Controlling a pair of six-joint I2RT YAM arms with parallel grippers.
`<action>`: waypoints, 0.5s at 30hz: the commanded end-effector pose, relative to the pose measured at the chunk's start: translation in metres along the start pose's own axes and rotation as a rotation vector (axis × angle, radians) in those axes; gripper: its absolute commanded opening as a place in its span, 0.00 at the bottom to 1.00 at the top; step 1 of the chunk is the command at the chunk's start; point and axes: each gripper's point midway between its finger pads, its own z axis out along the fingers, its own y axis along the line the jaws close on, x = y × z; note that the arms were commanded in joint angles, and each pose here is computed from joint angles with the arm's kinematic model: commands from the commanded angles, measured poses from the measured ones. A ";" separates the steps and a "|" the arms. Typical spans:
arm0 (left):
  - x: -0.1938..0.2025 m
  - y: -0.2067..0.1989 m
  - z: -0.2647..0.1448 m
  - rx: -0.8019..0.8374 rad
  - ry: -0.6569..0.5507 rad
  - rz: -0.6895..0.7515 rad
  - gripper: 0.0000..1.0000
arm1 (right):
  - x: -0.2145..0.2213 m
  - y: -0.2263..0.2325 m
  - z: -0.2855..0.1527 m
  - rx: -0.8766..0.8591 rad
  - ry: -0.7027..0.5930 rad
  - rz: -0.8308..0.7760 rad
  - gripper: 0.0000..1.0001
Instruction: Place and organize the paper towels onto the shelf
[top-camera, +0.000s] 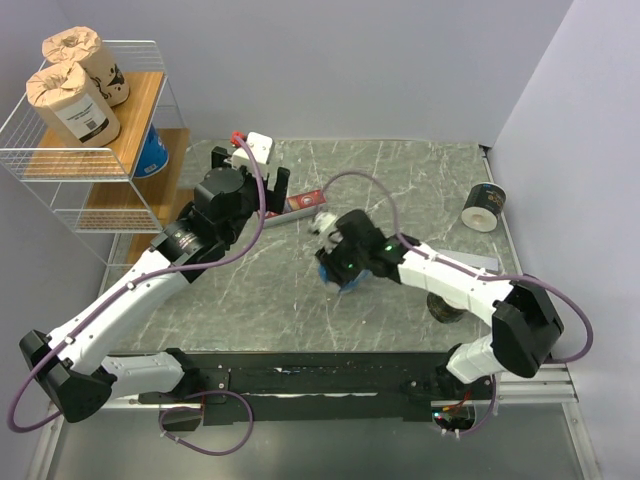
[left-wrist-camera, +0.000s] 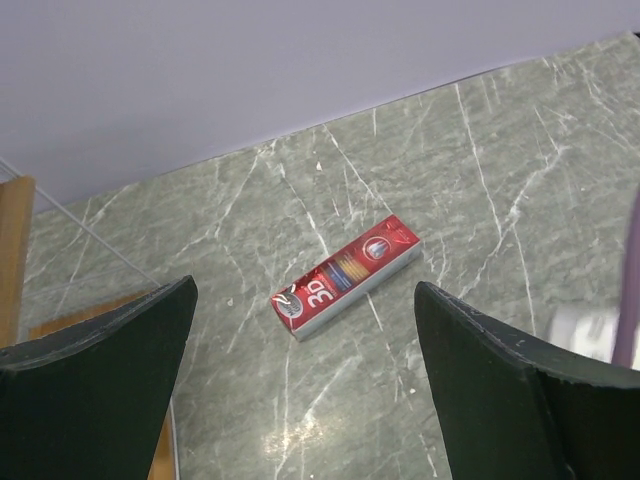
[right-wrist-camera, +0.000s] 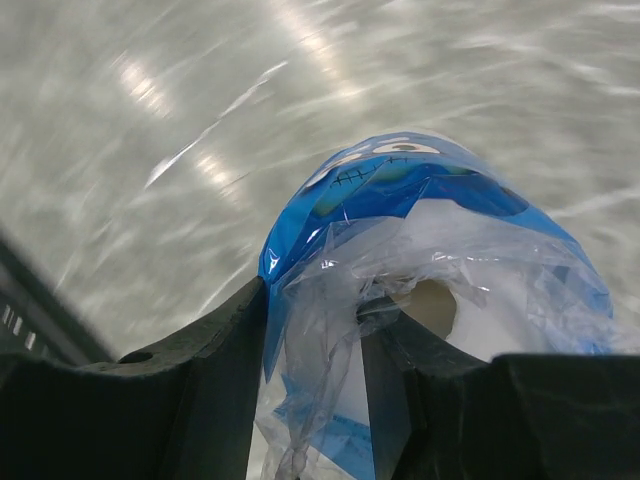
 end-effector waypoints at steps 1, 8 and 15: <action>-0.014 0.006 -0.002 -0.044 -0.053 -0.079 0.97 | -0.017 0.036 -0.007 -0.060 -0.002 -0.184 0.40; -0.014 -0.001 0.001 -0.016 -0.031 -0.102 0.96 | -0.034 0.050 -0.016 -0.061 -0.042 -0.201 0.64; -0.008 -0.031 -0.022 0.197 0.028 -0.090 0.96 | -0.087 0.070 -0.094 -0.145 -0.336 -0.180 0.80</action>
